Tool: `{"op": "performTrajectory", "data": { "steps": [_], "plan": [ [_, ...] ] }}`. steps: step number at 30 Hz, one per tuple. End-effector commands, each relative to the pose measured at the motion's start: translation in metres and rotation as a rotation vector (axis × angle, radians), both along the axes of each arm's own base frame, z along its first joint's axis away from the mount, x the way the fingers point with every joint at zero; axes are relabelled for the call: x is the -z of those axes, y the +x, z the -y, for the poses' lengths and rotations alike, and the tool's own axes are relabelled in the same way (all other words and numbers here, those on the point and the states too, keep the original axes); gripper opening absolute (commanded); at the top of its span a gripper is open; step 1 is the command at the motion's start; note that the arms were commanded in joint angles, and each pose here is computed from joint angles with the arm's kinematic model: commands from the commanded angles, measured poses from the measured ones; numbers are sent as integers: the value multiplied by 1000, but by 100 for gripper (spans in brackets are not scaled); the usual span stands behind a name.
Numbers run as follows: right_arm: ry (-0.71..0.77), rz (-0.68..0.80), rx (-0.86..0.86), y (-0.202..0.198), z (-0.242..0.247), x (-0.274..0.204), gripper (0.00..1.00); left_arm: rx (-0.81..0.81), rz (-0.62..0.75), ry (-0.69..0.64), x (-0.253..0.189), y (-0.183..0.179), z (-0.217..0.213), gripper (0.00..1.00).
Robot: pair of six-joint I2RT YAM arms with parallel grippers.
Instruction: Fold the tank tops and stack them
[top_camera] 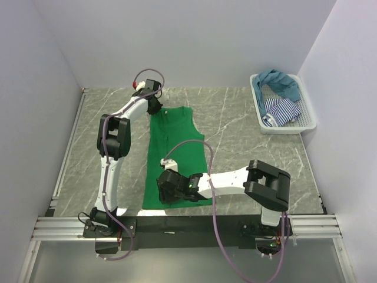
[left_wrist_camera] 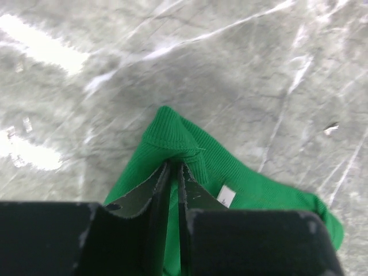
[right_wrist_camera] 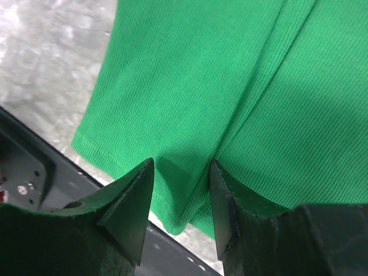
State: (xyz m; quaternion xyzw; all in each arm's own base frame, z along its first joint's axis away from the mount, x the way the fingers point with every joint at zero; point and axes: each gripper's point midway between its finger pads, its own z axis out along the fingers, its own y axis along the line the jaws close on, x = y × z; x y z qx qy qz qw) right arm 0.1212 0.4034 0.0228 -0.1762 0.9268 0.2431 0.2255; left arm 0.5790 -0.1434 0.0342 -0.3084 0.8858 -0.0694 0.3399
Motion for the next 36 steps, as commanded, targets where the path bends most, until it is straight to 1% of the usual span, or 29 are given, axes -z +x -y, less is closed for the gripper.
{"op": "performTrajectory", "data": {
  "steps": [1,6,8,11,13,14,15,16,18,19,20,21,23,24,25,26,27,28,29,30,31,32,33,34,35,36],
  "plan": [
    [-54,-102,-46,-25,4,28,50,32,55,-27,-11,20,8,17],
    [-17,-117,-51,-21,-20,22,50,77,126,-79,-29,41,22,23],
    [14,-114,-26,-10,-29,16,50,99,150,-95,-35,46,25,27],
    [69,-104,26,11,-34,5,51,147,213,-151,-58,55,32,32],
    [95,-77,48,20,-33,-7,53,192,283,-199,-87,60,37,35],
    [110,-55,59,27,-32,-13,54,194,326,-203,-111,61,35,38],
    [123,-35,56,29,-33,-21,56,197,345,-201,-121,60,34,40],
    [150,-12,57,31,-33,-36,56,223,387,-215,-136,61,37,44],
    [149,22,68,36,-28,-49,58,234,445,-229,-171,54,36,47],
    [177,42,76,38,-23,-65,59,245,488,-239,-187,53,36,49],
    [185,51,87,41,-18,-72,60,262,508,-249,-198,49,38,53],
    [196,56,109,49,-11,-78,60,265,534,-252,-216,41,37,54],
    [220,74,140,57,9,-92,61,271,562,-270,-236,28,36,57],
    [233,105,193,74,24,-104,62,266,559,-288,-239,23,37,57],
    [207,107,228,83,41,-97,62,267,552,-301,-241,16,39,57],
    [188,109,257,92,55,-95,63,276,558,-314,-253,3,44,56],
    [171,127,314,115,79,-96,63,263,514,-322,-238,-8,46,55],
    [153,136,343,127,92,-95,63,264,497,-326,-234,-17,48,53],
    [129,142,371,137,106,-92,63,275,507,-338,-247,-34,56,51],
    [104,157,389,150,119,-90,63,261,441,-331,-221,-50,58,50],
    [99,156,443,172,139,-91,62,270,430,-334,-219,-62,63,47],
    [80,151,467,182,150,-88,61,291,441,-344,-232,-83,74,45],
    [55,161,469,192,159,-86,61,293,390,-339,-210,-101,78,43],
    [41,153,479,204,163,-83,60,311,387,-342,-207,-116,85,42],
    [36,138,508,217,177,-80,58,359,410,-355,-222,-142,101,42],
    [24,137,505,225,181,-77,57,359,366,-335,-200,-160,103,41]
  ]
}}
